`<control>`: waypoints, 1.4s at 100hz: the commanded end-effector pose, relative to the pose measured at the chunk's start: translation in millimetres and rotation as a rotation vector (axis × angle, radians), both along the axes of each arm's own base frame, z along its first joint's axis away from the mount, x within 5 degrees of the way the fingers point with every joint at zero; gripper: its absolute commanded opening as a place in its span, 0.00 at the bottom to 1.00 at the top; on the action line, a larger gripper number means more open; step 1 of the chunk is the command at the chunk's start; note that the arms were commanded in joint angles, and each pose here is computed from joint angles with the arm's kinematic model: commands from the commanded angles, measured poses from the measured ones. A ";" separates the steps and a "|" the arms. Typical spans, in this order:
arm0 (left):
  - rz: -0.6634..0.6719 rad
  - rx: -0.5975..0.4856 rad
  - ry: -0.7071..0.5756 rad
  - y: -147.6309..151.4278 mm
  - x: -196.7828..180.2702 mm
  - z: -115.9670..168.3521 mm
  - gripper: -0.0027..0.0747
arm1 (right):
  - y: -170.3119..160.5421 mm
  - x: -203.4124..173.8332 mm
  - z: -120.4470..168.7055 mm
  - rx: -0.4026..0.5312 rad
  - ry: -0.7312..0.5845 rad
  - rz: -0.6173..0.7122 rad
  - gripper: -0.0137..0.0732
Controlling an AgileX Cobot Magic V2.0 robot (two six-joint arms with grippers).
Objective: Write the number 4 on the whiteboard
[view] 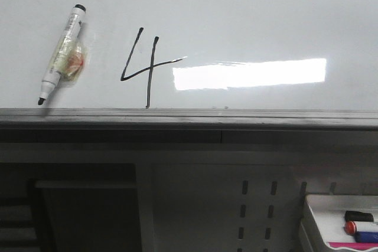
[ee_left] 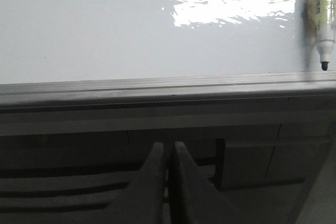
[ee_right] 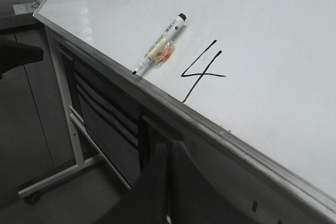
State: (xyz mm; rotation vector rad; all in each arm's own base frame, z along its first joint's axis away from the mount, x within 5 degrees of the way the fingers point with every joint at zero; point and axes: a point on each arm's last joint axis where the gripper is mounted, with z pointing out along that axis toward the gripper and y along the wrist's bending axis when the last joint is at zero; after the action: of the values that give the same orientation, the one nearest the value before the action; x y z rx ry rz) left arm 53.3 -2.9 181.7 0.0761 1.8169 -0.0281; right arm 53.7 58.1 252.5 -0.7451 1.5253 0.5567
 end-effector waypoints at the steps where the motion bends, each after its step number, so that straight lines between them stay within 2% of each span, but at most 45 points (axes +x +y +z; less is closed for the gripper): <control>1: 0.002 -0.003 -0.043 0.1 0.3 -5.4 0.01 | 0.1 1.3 14.6 0.055 -0.072 -0.010 0.08; 71: 0.002 -0.003 -0.043 0.1 0.3 -5.4 0.01 | -1.3 2.9 14.9 0.064 -0.081 -0.036 0.08; 85: 0.002 -0.003 -0.043 0.1 0.3 -5.4 0.01 | -8.7 9.4 16.2 0.068 -0.096 -0.159 0.08; 103: 0.002 -0.003 -0.043 0.1 0.3 -5.4 0.01 | -26.1 20.1 12.3 0.050 -0.096 -0.414 0.08; 120: 0.002 -0.003 -0.043 0.1 0.3 -5.4 0.01 | -43.5 21.0 -13.5 0.040 -0.070 -0.630 0.08; 140: 0.002 -0.003 -0.043 0.1 0.3 -5.4 0.01 | -52.8 9.8 -47.3 -0.005 -0.074 -0.738 0.08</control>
State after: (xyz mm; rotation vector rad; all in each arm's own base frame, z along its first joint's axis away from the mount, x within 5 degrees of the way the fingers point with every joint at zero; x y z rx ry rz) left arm 53.3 -2.9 181.6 0.0761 1.8175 -0.0281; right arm 66.2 8.1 200.3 -0.1845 1.6786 0.0161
